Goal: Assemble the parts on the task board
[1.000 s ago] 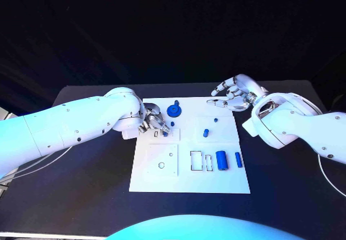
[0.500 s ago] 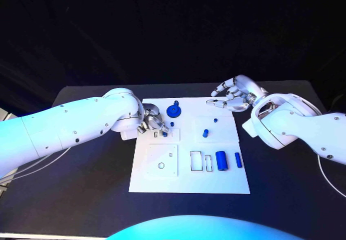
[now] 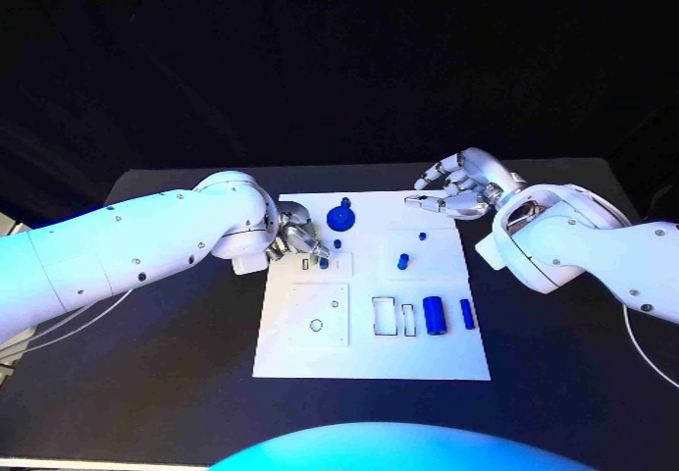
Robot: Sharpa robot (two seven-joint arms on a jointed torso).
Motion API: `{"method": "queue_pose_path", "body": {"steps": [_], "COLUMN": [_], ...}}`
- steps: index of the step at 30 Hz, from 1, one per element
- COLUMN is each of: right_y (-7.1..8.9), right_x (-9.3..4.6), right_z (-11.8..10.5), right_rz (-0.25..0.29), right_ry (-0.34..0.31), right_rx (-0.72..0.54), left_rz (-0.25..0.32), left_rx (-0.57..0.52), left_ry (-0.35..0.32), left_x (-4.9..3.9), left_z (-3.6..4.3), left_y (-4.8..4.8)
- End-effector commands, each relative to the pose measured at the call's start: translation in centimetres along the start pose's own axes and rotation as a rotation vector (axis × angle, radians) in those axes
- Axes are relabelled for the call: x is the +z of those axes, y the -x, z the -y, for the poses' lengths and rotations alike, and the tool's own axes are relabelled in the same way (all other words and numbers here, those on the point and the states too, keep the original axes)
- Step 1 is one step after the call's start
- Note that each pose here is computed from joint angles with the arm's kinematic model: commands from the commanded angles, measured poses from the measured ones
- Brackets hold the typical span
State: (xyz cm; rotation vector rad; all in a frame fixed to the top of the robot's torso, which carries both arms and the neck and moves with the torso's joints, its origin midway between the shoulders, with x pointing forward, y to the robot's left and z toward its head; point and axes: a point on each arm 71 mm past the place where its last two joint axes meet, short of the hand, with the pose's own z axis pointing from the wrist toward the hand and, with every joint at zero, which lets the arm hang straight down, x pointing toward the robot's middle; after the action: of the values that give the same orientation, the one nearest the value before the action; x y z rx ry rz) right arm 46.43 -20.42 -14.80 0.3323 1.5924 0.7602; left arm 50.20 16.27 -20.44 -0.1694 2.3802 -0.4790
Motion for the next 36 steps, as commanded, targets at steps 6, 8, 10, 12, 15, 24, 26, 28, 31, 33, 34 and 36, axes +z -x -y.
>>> {"method": "queue_pose_path", "body": {"steps": [6,8,10,12,15,24,26,28,31,33,34,36], "right_y": [-0.1,0.0,0.0,0.0,0.0,0.0,0.0,-0.1,-0.1,-0.1,-0.1,-0.2], "right_x": [0.0,0.0,0.0,0.0,0.0,0.1,0.1,0.1,0.2,0.2,0.2,0.2], "right_z": [0.0,0.0,0.0,0.0,0.1,0.1,0.1,0.1,0.0,0.0,0.0,0.0], "right_rz": [0.002,0.002,0.002,0.002,0.003,0.002,0.002,0.001,0.0,0.0,-0.001,-0.001], "right_ry": [0.013,0.012,0.012,0.011,0.009,0.008,0.008,0.008,0.009,0.01,0.01,0.011], "right_rx": [-0.005,-0.005,-0.005,-0.005,-0.006,-0.006,-0.006,-0.007,-0.007,-0.006,-0.006,-0.006], "left_rz": [0.014,0.013,0.015,0.022,0.036,0.133,0.156,0.178,0.196,0.199,0.198,0.195], "left_rx": [-0.041,-0.054,-0.065,-0.069,-0.072,-0.112,-0.118,-0.117,-0.113,-0.111,-0.109,-0.107], "left_ry": [-0.039,-0.045,-0.048,-0.046,-0.036,-0.015,-0.012,-0.007,0.004,0.011,0.014,0.019], "left_x": [-0.93,-1.3,-1.77,-2.26,-2.82,-2.95,-2.79,-2.59,-2.21,-1.93,-1.77,-1.59], "left_z": [0.22,0.12,-0.05,-0.25,-0.65,-1.86,-1.99,-2.09,-2.18,-2.21,-2.22,-2.23], "left_y": [0.59,0.85,1.26,1.9,2.96,6.62,7.21,7.81,8.51,8.82,8.94,9.06]}}
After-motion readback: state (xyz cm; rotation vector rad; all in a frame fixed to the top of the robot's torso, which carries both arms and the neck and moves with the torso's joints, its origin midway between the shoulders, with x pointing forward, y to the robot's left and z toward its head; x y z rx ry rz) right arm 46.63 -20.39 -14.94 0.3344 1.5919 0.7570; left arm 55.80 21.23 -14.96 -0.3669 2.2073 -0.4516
